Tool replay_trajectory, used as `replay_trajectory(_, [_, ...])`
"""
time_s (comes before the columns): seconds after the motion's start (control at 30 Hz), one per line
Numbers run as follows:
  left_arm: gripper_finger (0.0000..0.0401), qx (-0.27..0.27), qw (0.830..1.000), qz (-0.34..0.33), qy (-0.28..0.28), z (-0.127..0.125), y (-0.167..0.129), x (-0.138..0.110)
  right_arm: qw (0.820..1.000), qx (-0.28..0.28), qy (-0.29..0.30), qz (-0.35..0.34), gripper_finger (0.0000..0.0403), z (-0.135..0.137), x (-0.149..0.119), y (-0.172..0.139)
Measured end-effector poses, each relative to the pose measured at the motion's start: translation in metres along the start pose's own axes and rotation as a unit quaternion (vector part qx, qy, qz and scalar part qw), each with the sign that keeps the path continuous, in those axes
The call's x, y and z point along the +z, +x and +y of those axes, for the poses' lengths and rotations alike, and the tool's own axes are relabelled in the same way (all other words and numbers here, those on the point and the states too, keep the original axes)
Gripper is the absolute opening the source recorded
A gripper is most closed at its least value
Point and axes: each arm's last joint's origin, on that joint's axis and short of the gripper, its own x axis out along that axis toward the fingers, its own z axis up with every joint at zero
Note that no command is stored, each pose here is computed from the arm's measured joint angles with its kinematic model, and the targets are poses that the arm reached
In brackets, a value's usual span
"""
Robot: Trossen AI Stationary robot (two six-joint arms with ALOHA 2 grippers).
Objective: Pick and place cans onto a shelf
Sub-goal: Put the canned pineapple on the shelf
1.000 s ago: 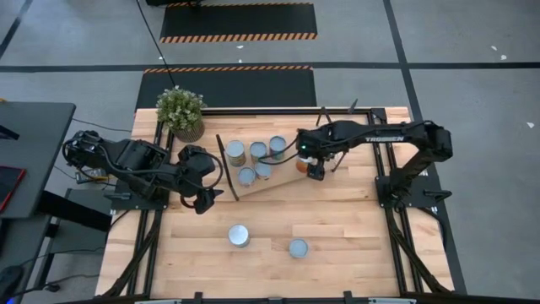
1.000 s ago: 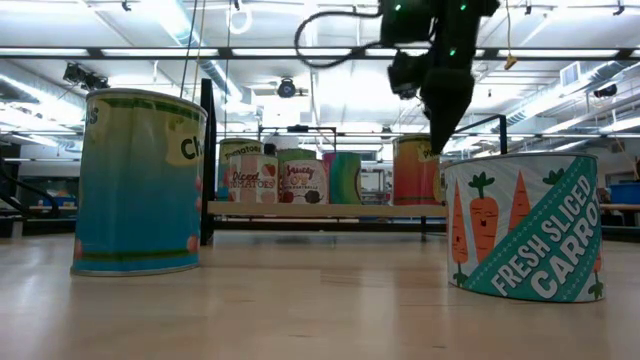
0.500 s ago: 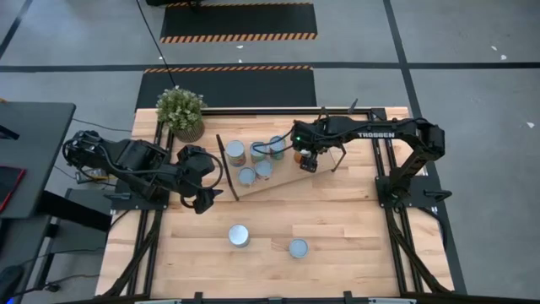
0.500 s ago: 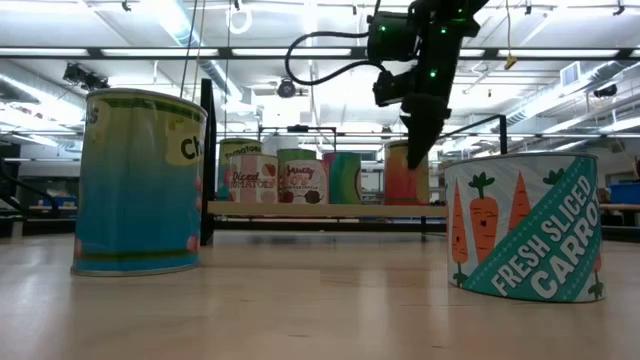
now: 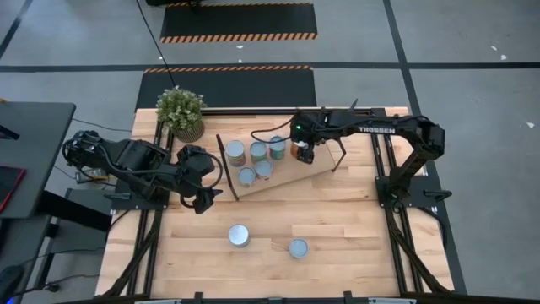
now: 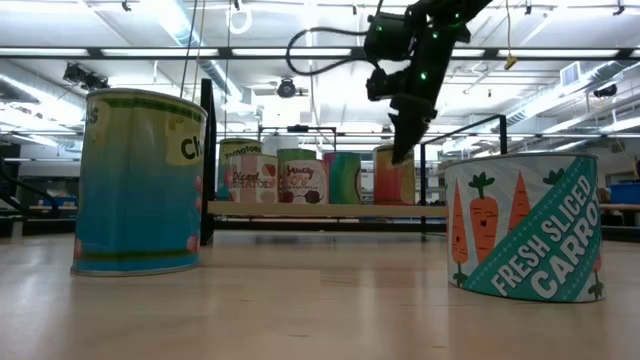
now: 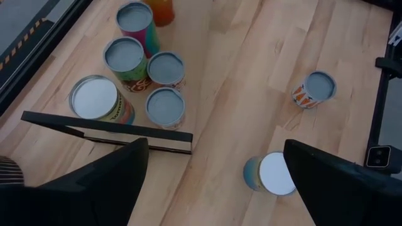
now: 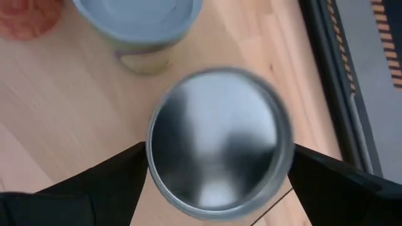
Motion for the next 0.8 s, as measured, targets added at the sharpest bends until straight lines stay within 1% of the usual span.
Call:
replay_trajectory(0.23, [0.0375,0.003,1.000,-0.001,-0.004,0.002,0.001,0.001,0.999,-0.003,0.002,-0.035,0.0371,-0.008,0.019,-0.028])
replay_trajectory(0.4, [0.0375,0.007,1.000,-0.001,-0.009,0.004,0.002,0.003,1.000,0.009,0.010,-0.023,0.0371,-0.006,0.023,-0.046])
replay_trajectory(0.5, [0.0375,0.007,1.000,-0.001,-0.008,0.003,0.002,0.003,1.000,0.015,0.004,-0.001,0.0371,0.001,0.018,-0.047])
replay_trajectory(0.6, [0.0375,0.011,1.000,-0.004,-0.006,0.004,0.002,0.003,1.000,-0.009,-0.001,0.006,0.0371,0.005,0.015,-0.042])
replay_trajectory(0.7, [0.0375,0.012,1.000,-0.005,-0.004,0.004,0.002,0.003,0.999,-0.032,0.003,0.029,0.0371,0.004,0.008,-0.033])
replay_trajectory(0.8, [0.0375,0.015,1.000,-0.008,-0.004,0.004,0.002,0.003,0.998,-0.039,0.012,0.040,0.0371,0.001,0.002,-0.023])
